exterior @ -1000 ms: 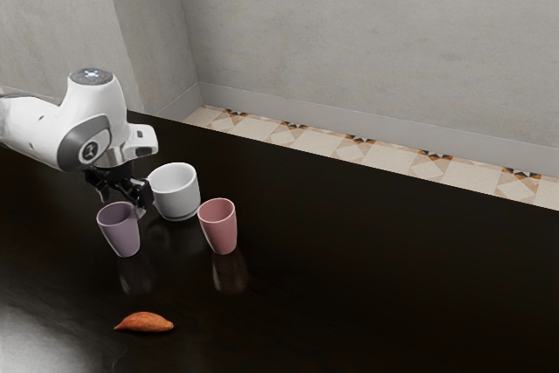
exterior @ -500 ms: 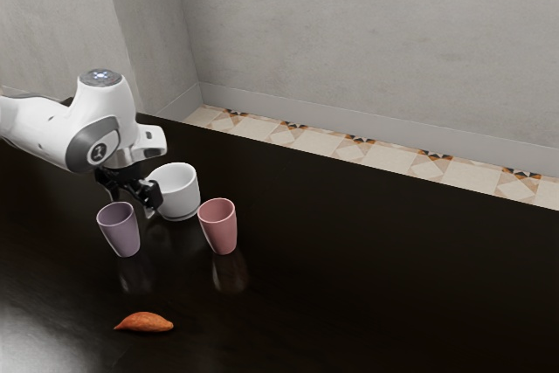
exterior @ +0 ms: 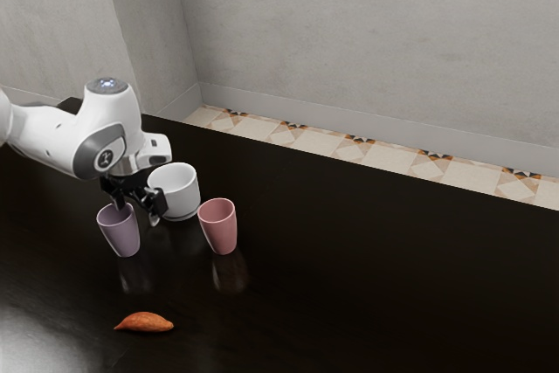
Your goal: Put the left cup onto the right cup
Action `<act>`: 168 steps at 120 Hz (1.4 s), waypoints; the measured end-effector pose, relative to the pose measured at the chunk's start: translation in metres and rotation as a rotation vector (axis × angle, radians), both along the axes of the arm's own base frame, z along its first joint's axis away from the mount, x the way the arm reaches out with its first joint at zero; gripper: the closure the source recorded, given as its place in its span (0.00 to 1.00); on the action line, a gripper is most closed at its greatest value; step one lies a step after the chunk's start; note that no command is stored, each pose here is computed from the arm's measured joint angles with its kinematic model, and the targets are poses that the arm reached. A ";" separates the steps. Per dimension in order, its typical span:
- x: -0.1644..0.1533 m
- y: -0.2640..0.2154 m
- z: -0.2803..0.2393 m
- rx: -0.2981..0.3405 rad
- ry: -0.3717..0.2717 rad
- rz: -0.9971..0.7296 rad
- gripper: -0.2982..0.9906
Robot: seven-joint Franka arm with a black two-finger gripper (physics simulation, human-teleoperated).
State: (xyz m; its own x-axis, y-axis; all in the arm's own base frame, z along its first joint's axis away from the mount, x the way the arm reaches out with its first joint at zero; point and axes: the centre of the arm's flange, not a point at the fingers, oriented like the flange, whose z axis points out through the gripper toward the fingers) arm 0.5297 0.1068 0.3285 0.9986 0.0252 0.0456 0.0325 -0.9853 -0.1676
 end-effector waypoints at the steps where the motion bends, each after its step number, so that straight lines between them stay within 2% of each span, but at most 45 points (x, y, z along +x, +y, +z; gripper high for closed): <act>1: 0.000 0.000 0.000 -0.001 0.000 0.000 0.23; 32: -0.002 0.014 -0.010 -0.012 0.007 0.034 0.23; 46: -0.003 0.018 -0.024 -0.022 0.023 0.048 0.27; 56: -0.003 0.022 -0.030 -0.026 0.027 0.056 0.36; 83: -0.003 0.026 -0.031 -0.028 0.019 0.063 0.66; 101: -0.003 0.026 -0.031 -0.028 0.016 0.061 0.76; 132: 0.000 0.024 -0.023 -0.026 0.003 0.052 0.82; 168: 0.018 -0.011 0.037 -0.047 -0.042 0.032 0.83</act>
State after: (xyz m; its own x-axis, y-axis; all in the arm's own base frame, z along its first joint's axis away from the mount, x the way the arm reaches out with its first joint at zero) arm 0.5472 0.0954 0.3658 0.9945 0.0607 0.0856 0.0707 -0.9904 -0.1185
